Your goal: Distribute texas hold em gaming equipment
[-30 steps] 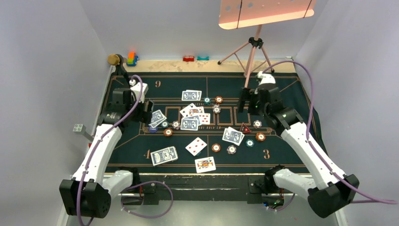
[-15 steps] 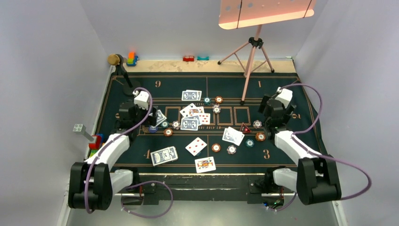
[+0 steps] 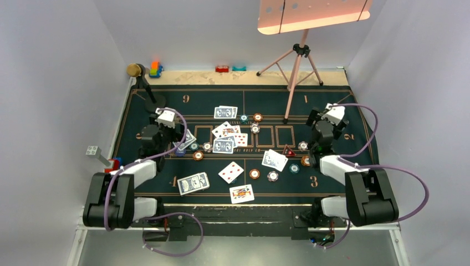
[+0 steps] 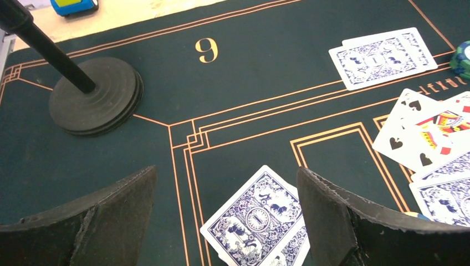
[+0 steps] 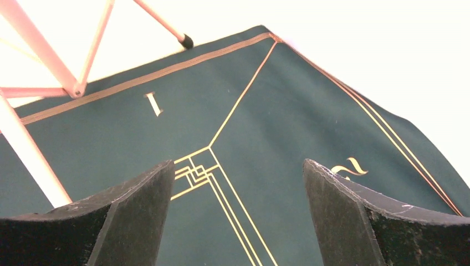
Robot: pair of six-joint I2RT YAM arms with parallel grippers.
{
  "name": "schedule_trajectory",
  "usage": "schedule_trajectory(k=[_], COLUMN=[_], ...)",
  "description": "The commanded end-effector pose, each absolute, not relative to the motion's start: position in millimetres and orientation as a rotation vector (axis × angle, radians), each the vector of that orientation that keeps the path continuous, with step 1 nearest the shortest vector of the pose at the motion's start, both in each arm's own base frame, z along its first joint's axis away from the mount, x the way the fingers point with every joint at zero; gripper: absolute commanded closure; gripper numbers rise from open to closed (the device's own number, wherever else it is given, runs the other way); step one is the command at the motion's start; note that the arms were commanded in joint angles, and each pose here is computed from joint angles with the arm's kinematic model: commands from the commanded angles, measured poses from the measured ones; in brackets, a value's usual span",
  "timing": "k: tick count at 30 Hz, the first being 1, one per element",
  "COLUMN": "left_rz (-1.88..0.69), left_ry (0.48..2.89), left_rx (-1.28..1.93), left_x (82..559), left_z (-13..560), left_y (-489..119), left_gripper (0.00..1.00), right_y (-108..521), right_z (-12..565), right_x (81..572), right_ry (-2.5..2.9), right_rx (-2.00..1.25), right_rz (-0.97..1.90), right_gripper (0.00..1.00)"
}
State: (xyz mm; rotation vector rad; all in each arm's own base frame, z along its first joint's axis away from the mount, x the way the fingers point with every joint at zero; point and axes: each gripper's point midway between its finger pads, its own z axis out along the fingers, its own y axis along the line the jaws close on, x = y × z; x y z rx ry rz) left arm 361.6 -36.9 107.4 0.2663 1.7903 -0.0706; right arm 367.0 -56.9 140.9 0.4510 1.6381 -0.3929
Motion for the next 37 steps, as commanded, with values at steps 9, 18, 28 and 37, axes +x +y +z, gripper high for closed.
schedule_trajectory(k=[9,18,28,37], left_rz=[-0.039,0.058,0.072,0.078], left_ry=[1.651,1.691,1.695,1.701], left_rx=[0.198,-0.001,-0.036,-0.035], left_x=[376,381,382,382], left_z=[122,119,120,118], left_y=[-25,3,8,9], left_gripper=[0.13,0.00,0.00,0.00], right_y=[-45,-45,-49,-50], right_z=[171,164,165,164], right_x=[380,381,378,378], right_ry=[1.463,1.453,1.439,1.442], right_rx=[0.391,0.323,0.338,0.338], right_rz=[-0.272,-0.196,-0.219,-0.220], right_gripper=[0.02,0.02,0.02,0.02])
